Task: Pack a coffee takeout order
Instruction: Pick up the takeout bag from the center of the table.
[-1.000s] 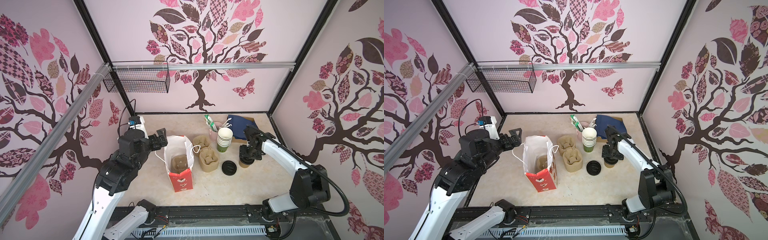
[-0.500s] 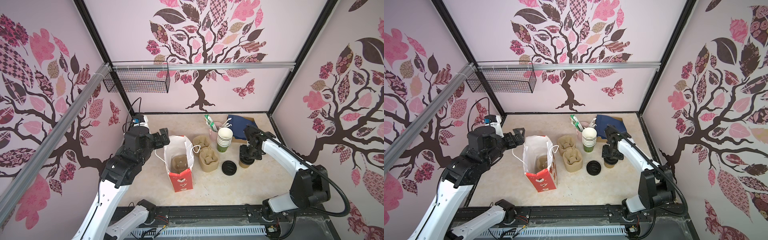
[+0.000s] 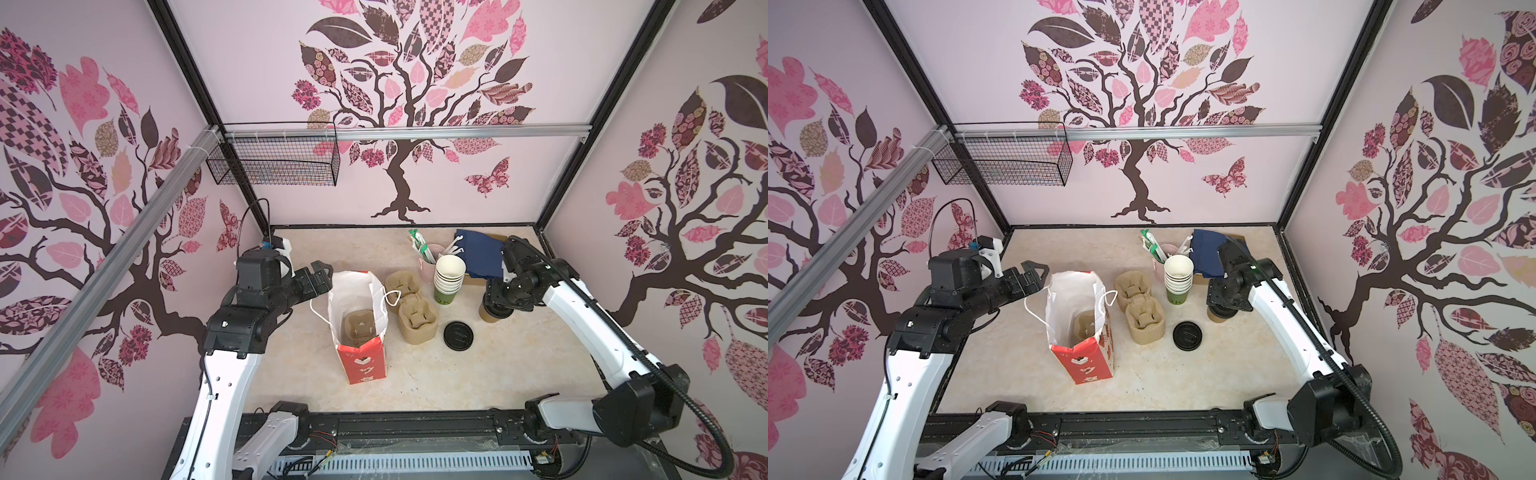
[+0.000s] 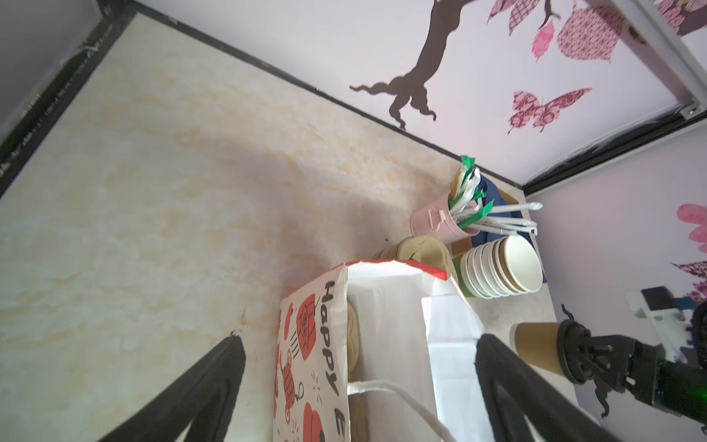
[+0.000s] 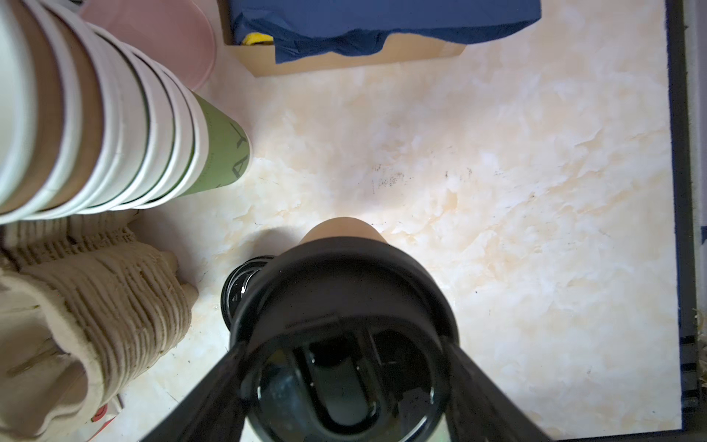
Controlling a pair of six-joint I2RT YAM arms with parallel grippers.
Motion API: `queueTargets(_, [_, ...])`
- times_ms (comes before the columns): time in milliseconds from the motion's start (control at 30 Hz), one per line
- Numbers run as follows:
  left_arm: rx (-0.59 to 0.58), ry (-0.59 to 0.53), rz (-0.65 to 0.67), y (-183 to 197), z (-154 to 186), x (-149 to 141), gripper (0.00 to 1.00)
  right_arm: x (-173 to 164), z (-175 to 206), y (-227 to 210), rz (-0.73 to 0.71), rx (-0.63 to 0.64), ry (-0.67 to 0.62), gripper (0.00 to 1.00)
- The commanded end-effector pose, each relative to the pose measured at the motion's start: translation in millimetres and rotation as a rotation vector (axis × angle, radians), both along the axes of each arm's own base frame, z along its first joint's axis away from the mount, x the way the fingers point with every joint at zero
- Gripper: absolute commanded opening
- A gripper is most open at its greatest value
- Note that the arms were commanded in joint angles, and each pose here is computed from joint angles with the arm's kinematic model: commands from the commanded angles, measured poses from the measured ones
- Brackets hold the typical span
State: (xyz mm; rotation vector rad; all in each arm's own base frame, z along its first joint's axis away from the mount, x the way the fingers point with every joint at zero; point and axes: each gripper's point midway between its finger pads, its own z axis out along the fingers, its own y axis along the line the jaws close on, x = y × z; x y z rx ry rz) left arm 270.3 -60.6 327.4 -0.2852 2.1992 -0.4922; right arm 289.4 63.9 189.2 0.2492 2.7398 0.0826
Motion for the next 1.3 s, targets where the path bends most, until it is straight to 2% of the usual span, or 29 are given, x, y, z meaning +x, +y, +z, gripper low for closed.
queueTargets(0, [0.018,0.051,-0.046,-2.8,-10.0,-13.2,0.98,-11.5,15.4,1.1,0.024,0.008,-0.008,0.76])
queueTargets(67, [0.038,0.075,-0.068,-3.6,-11.5,-16.4,0.98,-11.4,16.5,1.8,0.028,0.013,-0.013,0.76])
queueTargets(167, [0.031,0.131,-0.182,-19.1,-18.3,-19.3,0.98,-9.9,17.6,4.4,0.037,0.025,-0.022,0.76])
queueTargets(300, [0.035,0.144,-0.179,-18.5,-17.1,-16.8,0.98,-10.1,17.5,6.9,0.049,0.036,-0.025,0.76])
queueTargets(400, [0.063,0.205,-0.189,-16.7,-28.4,-18.6,0.97,-11.4,15.1,6.3,0.050,0.034,-0.024,0.76])
queueTargets(433, [0.067,0.221,-0.196,-16.9,-32.2,-19.0,0.92,-11.2,14.2,6.6,0.051,0.035,-0.023,0.76])
queueTargets(500, [0.063,0.248,-0.225,-20.7,-40.2,-20.7,0.72,-10.8,13.7,6.9,0.050,0.037,-0.025,0.76])
queueTargets(600, [0.074,0.277,-0.220,-18.9,-49.0,-19.9,0.48,-8.8,14.5,8.6,0.052,0.044,-0.025,0.77])
queueTargets(733, [0.082,0.287,-0.218,-17.9,-50.9,-18.5,0.39,-7.7,18.2,8.4,0.054,0.043,-0.037,0.77])
queueTargets(967, [0.085,0.288,-0.216,-17.2,-49.4,-18.8,0.10,-9.4,18.5,9.9,0.057,0.054,-0.037,0.78])
queueTargets(1133, [0.085,0.288,-0.207,-16.1,-51.3,-19.1,0.00,-9.4,20.6,11.0,0.061,0.059,-0.040,0.77])
queueTargets(1267, [0.040,0.240,-0.208,-22.0,-44.2,-15.8,0.00,-8.8,21.2,11.6,0.065,0.060,-0.040,0.77])
